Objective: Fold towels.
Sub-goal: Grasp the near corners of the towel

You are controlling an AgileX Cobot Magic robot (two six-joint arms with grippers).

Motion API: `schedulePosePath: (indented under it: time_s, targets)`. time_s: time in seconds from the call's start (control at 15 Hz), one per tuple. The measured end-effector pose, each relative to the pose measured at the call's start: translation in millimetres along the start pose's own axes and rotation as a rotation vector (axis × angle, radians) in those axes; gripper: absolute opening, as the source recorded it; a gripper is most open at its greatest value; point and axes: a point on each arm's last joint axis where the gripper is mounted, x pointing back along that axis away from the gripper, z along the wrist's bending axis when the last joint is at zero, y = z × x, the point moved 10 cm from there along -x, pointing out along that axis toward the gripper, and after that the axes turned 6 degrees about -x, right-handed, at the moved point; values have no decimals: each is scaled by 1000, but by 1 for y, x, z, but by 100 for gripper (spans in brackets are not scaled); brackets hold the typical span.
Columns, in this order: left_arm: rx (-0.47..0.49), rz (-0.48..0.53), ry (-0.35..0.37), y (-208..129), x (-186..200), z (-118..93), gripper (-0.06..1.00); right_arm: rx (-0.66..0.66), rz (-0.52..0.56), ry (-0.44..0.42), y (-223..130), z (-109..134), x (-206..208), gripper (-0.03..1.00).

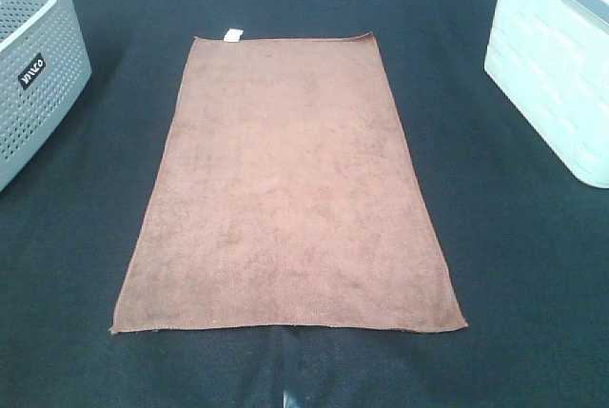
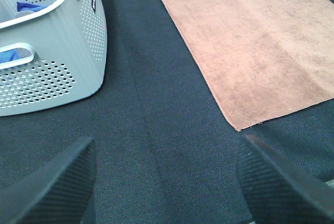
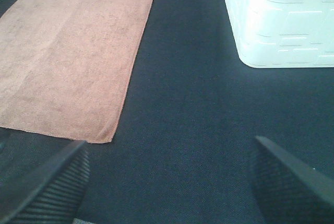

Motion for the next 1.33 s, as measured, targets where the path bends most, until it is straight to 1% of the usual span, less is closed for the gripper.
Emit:
schedulePosePath:
  time_s: [0.73,0.8,0.87,0.93,1.0,1.07,1.13,1.2,1.27,1.33]
  targets:
    - [1,0,0,0,0,0,72,0,1,0,0,0,0,78]
    - [9,-28,14,6,2,3,72,-1,6,0,2,0,-1,78]
    - [13,-101,44,20,4,9,72,-2,-5,-1,10,0,-3,77]
    - [16,-198,82,38,5,16,72,-5,-20,-3,20,-1,-7,77]
    - [32,-274,103,49,3,20,72,-7,-36,-5,30,-1,-11,77]
    - [69,-332,109,56,-1,23,72,-12,-24,-7,36,-2,-20,77]
    - [141,-357,91,58,-11,23,72,-19,7,-6,39,-2,-30,77]
    - [208,-344,70,56,-26,24,72,-34,54,2,38,-1,-41,77]
    - [278,-307,43,53,-41,23,72,-52,114,10,35,0,-54,77]
    - [345,-245,11,50,-57,21,72,-74,188,20,29,2,-67,76]
